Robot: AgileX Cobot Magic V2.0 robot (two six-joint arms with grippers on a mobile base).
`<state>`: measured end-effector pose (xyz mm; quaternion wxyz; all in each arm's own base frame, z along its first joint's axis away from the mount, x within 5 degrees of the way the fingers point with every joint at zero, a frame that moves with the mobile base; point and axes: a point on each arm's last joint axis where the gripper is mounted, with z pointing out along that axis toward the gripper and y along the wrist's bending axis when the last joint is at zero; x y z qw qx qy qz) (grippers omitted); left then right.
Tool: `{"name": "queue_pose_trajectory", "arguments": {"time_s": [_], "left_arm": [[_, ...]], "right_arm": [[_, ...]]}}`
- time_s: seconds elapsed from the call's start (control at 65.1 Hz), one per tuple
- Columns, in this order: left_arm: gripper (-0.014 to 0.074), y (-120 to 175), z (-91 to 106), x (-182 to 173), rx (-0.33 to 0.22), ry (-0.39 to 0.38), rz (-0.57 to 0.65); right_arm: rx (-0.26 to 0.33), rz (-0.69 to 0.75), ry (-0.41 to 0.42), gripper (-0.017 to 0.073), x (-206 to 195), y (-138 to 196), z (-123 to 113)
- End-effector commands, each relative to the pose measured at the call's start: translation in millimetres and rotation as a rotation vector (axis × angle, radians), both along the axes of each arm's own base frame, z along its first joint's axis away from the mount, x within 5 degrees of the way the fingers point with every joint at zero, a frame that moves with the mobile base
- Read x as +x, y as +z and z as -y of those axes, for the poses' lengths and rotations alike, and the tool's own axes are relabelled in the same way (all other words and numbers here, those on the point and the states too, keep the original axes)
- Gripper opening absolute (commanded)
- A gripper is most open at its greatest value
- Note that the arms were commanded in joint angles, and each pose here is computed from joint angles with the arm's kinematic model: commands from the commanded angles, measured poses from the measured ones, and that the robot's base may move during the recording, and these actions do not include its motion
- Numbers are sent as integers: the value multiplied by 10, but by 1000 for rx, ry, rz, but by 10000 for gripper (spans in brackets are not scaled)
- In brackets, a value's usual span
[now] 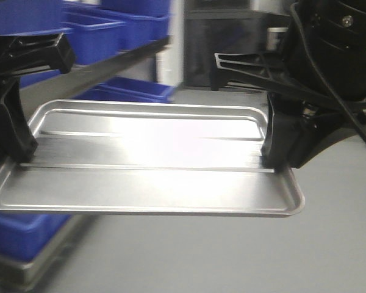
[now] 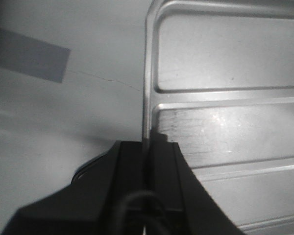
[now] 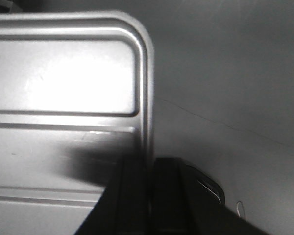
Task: Grab silver tray and place in blue box
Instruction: 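Carry the tray in both grippers while the base turns away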
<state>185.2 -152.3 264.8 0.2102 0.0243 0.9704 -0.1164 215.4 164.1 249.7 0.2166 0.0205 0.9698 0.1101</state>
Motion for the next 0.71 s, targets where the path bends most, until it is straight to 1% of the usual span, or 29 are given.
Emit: {"name": "queue_pose_trajectory", "arguments": {"time_s": [0.0,0.691], "left_arm": [[-104,118,-36,-10,17,-19,49],[-104,118,-36,-10,17,-19,49]], "right_arm": [[-20,69,19,60,13,159,62],[-20,69,18,60,13,158,62]]}}
